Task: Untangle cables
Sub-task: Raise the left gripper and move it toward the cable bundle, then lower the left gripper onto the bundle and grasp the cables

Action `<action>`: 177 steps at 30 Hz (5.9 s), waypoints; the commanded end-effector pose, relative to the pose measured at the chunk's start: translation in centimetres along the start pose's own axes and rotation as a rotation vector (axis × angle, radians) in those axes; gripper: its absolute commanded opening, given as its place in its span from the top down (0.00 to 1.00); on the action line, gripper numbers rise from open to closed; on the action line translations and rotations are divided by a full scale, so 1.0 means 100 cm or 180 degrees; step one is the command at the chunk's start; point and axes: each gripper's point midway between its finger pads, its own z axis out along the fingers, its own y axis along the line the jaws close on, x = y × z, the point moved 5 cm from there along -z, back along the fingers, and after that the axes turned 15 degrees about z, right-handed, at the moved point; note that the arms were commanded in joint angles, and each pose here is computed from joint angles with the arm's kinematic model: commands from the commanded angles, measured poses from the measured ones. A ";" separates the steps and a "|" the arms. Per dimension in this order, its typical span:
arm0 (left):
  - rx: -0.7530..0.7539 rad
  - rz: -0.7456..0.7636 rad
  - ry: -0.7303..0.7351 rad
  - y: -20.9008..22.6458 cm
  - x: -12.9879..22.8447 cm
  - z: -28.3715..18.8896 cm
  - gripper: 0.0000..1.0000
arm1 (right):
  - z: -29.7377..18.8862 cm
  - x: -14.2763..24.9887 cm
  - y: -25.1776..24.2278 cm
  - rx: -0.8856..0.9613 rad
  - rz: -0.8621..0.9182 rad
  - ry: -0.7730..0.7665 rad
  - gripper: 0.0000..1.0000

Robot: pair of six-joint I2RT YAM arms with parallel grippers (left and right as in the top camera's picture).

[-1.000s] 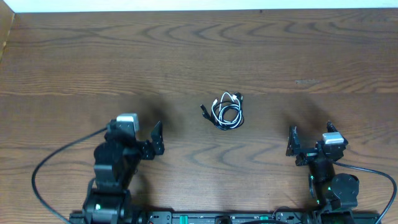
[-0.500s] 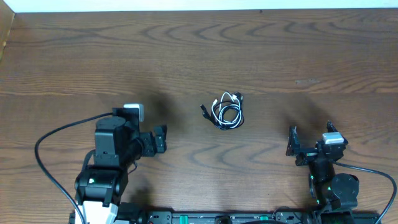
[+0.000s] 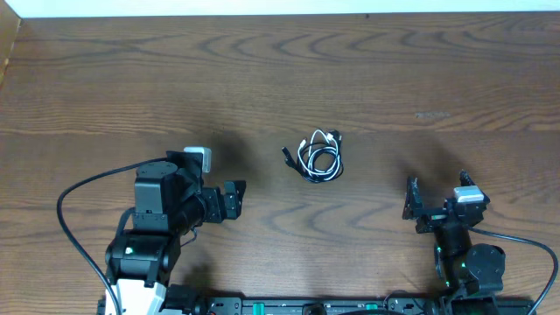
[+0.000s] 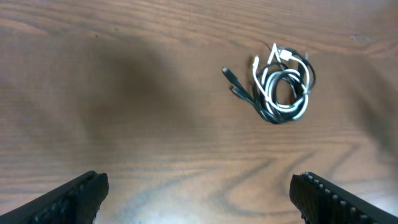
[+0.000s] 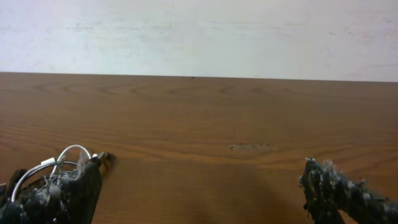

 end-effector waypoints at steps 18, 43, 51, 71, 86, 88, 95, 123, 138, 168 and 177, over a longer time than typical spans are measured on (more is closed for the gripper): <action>-0.0033 0.0047 0.1306 -0.025 0.011 -0.020 0.02 | 0.000 0.000 0.001 -0.0008 -0.0039 0.0000 0.01; -0.0035 0.0768 0.0809 -0.057 -0.021 0.007 0.02 | 0.000 0.000 0.001 -0.0006 -0.0039 -0.0001 0.01; -0.0121 0.0784 0.0736 -0.054 -0.026 0.010 0.02 | 0.000 0.000 0.001 -0.0006 -0.0038 -0.0001 0.01; -0.0103 0.0794 0.0497 -0.057 -0.040 0.013 0.02 | 0.000 0.000 0.001 -0.0008 -0.0039 0.0000 0.01; -0.0105 0.0794 0.0527 -0.057 -0.038 0.013 0.02 | 0.000 0.000 0.001 -0.0006 -0.0039 -0.0001 0.01; -0.0105 0.0793 0.0525 -0.057 -0.038 0.013 0.02 | 0.000 0.000 0.001 -0.0008 -0.0039 0.0000 0.01; -0.0108 0.0791 0.0569 -0.056 -0.036 0.012 0.02 | 0.000 0.000 0.001 -0.0006 -0.0038 -0.0001 0.01; -0.0086 0.0743 0.0749 -0.061 -0.067 0.081 0.02 | -0.013 -0.045 0.018 0.0044 0.0267 0.0334 0.01; 0.0331 0.0908 0.0366 -0.098 -0.094 0.154 0.03 | 0.001 -0.050 0.041 0.0057 0.0800 0.1717 0.01; 0.0488 0.1626 0.0624 -0.118 -0.043 0.242 0.17 | 0.001 -0.049 0.042 0.0046 0.0809 0.1744 0.01; 0.0428 0.1637 0.0372 -0.120 -0.058 0.244 0.17 | 0.001 -0.049 0.042 0.0045 0.0809 0.1743 0.01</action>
